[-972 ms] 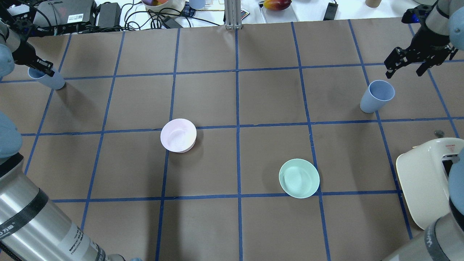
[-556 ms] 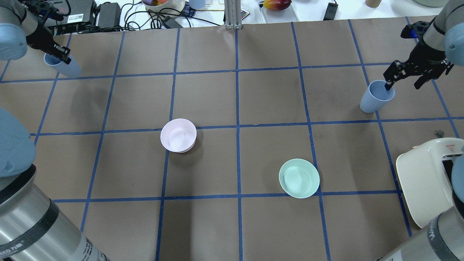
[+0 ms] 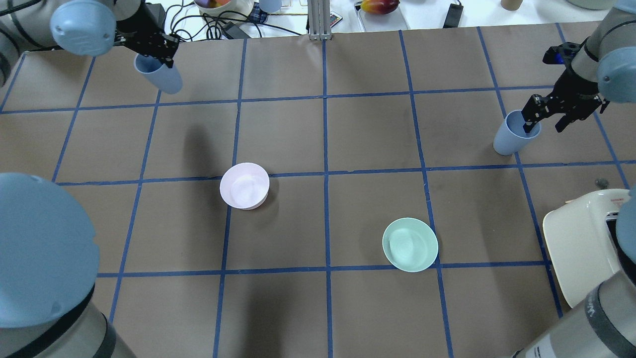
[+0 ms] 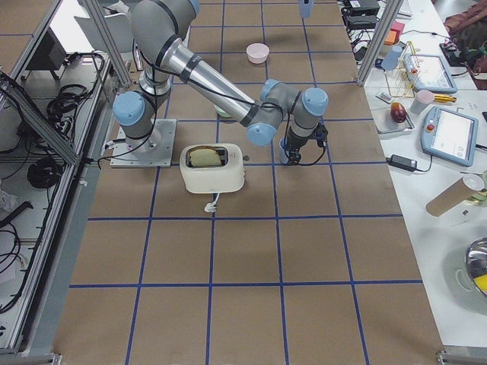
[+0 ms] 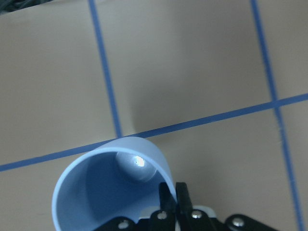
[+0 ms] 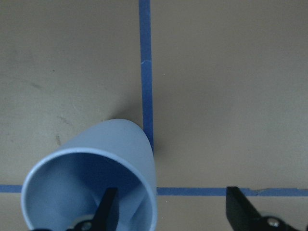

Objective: Stack blue cups with both arms

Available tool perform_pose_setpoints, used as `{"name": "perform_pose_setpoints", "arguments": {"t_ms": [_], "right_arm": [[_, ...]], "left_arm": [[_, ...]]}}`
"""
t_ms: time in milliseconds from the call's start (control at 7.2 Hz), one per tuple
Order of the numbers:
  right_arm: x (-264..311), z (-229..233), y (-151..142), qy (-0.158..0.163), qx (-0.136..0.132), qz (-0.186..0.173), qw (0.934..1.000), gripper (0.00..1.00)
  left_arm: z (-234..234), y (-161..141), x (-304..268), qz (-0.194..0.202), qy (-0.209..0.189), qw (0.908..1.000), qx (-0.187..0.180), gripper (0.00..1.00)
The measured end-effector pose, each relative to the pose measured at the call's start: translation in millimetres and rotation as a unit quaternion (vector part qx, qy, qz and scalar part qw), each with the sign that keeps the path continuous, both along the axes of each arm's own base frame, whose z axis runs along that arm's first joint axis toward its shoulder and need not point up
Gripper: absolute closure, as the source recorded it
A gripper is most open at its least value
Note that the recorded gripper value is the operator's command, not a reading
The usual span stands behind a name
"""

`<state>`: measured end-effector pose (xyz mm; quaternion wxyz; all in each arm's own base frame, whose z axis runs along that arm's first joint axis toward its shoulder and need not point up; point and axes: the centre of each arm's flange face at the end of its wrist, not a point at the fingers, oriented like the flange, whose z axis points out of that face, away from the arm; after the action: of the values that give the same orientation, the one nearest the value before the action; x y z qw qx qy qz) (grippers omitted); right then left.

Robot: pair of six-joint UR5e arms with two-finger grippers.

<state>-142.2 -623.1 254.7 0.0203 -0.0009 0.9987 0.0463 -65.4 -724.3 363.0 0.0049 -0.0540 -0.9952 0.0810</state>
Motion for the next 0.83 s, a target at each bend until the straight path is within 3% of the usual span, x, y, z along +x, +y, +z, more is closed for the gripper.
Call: {"name": "perform_pose_setpoints", "arguments": {"t_ms": [278, 556, 833], "right_arm": [[0.8, -2.8, -1.3, -0.008, -0.002, -0.001, 1.0, 1.0], [2.1, -3.3, -2.1, -0.016, -0.005, -0.001, 0.9999, 1.0], [1.3, 1.3, -2.9, -0.013, -0.007, 0.01, 0.9998, 1.0]], "left_arm": [[-12.0, 19.1, -125.4, 0.022, 0.018, 0.9996, 0.01, 1.0], [-32.4, 36.1, -214.0, 0.053, 0.032, 0.998, 0.006, 1.0], [-51.9, 48.7, -283.5, 0.036, 0.046, 0.998, -0.023, 1.0]]}}
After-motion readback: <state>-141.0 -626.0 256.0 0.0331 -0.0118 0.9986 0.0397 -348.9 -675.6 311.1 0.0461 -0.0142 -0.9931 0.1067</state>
